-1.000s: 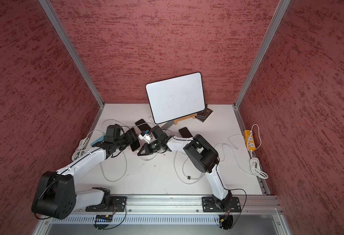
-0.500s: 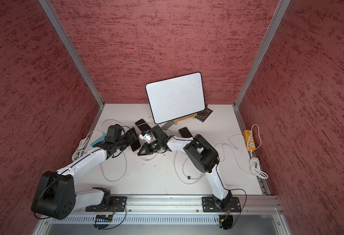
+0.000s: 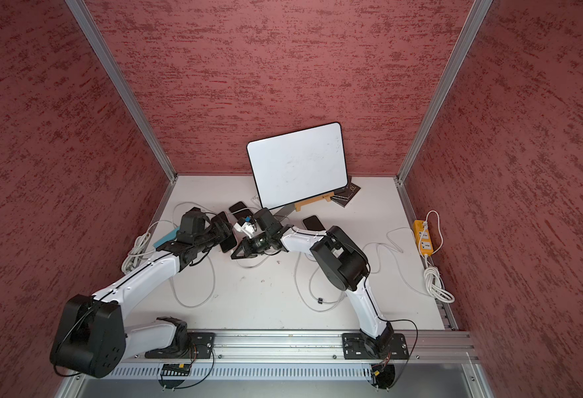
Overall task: Plug the charging cable into the phone
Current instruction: Insert the charging cable into the phone, then place the phone at the center of the board.
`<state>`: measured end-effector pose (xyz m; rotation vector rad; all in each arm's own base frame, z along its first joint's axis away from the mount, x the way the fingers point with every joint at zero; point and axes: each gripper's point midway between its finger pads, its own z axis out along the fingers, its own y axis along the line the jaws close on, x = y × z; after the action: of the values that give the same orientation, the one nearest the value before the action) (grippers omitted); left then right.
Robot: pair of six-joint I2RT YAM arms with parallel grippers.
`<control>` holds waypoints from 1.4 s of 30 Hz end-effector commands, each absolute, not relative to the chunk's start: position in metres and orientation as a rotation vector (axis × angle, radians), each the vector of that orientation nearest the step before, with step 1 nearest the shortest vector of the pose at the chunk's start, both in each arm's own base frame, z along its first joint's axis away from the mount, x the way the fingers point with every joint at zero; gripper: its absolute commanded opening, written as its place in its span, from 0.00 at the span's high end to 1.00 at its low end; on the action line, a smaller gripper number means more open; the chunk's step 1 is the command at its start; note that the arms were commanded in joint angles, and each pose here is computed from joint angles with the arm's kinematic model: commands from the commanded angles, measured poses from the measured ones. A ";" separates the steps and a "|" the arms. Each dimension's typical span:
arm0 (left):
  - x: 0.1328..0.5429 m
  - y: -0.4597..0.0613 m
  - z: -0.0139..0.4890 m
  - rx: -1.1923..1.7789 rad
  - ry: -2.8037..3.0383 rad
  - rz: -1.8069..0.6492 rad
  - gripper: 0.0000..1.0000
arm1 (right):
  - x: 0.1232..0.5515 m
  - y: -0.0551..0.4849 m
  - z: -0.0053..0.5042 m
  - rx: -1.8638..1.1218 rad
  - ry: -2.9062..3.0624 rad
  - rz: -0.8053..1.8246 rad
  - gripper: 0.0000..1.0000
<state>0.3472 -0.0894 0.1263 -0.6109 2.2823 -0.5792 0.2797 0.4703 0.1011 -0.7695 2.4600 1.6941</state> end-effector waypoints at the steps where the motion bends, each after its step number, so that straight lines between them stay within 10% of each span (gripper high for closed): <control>1: 0.325 -0.105 0.116 -0.548 2.366 -0.629 1.00 | 0.317 0.477 0.122 -0.745 2.324 1.648 1.00; 13: 0.312 -0.108 0.117 -0.521 2.387 -0.646 1.00 | 0.327 0.476 0.137 -0.775 2.253 1.653 0.99; 30: 0.314 -0.087 0.134 -0.619 2.333 -0.549 1.00 | 0.302 0.461 0.151 -0.891 2.213 1.680 0.57; 42: 0.309 -0.049 0.083 -0.934 2.494 -0.312 0.89 | 0.294 0.397 0.153 -0.802 2.297 1.447 0.48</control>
<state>0.3079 -0.0563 0.0839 -0.8760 2.4828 -0.3693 0.2861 0.4126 0.1569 -0.8278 2.2815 1.5487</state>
